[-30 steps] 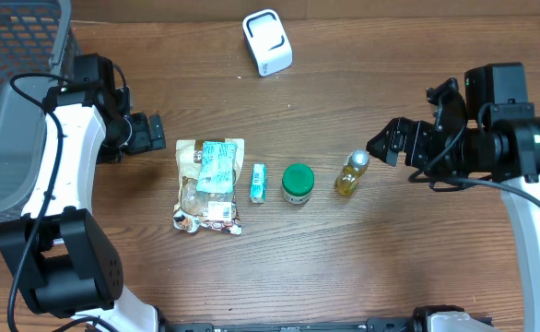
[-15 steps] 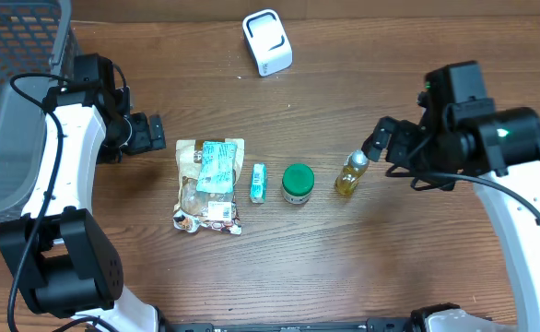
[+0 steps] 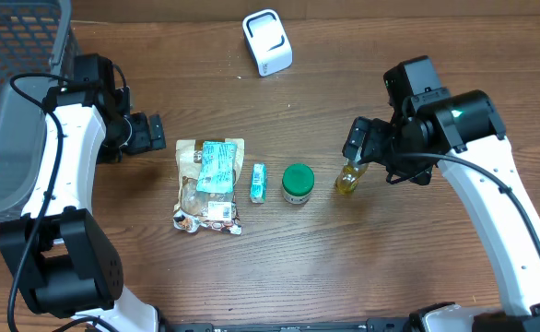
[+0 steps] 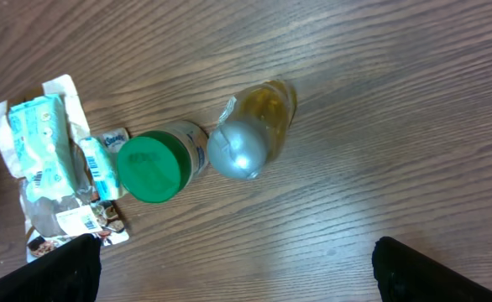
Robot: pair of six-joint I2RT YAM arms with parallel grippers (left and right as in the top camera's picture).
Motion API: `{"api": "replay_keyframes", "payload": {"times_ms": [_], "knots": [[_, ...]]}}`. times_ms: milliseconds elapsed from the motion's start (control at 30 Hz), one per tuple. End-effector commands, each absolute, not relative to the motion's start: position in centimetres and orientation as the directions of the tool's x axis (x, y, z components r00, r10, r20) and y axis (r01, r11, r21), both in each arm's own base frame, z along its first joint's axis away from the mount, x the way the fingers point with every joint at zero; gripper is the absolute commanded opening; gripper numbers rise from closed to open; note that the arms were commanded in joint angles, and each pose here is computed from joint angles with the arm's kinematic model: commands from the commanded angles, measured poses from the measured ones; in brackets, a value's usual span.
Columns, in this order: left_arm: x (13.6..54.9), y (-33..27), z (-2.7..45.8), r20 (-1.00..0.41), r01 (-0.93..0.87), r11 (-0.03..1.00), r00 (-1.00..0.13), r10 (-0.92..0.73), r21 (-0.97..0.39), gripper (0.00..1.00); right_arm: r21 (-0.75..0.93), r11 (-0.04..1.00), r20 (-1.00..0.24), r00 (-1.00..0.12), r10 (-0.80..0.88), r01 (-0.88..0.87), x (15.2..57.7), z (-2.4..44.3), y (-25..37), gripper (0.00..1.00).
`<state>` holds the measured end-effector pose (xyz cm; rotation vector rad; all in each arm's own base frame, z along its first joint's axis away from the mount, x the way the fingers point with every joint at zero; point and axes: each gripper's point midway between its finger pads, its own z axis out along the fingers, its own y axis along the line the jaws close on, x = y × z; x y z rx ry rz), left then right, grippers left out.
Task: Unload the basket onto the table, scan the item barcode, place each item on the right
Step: 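Lower the right gripper around the Wim bottle neck and close it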
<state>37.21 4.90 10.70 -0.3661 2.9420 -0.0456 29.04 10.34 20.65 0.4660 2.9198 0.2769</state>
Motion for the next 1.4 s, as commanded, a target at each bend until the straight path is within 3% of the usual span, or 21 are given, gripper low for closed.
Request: {"api": "replay_keyframes", "payload": {"times_ms": [0,233,900,1300,1367], "knots": [[37.8,5.2,10.9,-0.179,-0.239,0.969,-0.953,-0.246,-0.059,1.0,0.202,0.926,-0.139,-0.927,0.348,0.318,29.7,20.5,10.4,1.0],[37.8,5.2,10.9,-0.179,-0.24,0.969,-0.952,-0.247,-0.059,1.0,0.127,0.891,-0.137,-0.882,0.451,0.436,30.5,19.0,9.2,0.98],[37.8,5.2,10.9,-0.179,-0.24,0.969,-0.952,-0.247,-0.059,1.0,0.126,0.901,-0.141,-0.892,0.43,0.415,32.5,11.6,10.6,0.83],[37.8,5.2,10.9,-0.179,-0.239,0.969,-0.953,-0.246,-0.059,1.0,0.125,0.901,-0.139,-0.892,0.43,0.415,32.2,9.4,10.5,0.81],[37.8,5.2,10.9,-0.179,-0.239,0.969,-0.953,-0.246,-0.059,1.0,0.123,0.901,-0.138,-0.892,0.43,0.415,32.2,9.3,10.5,0.76]]}}
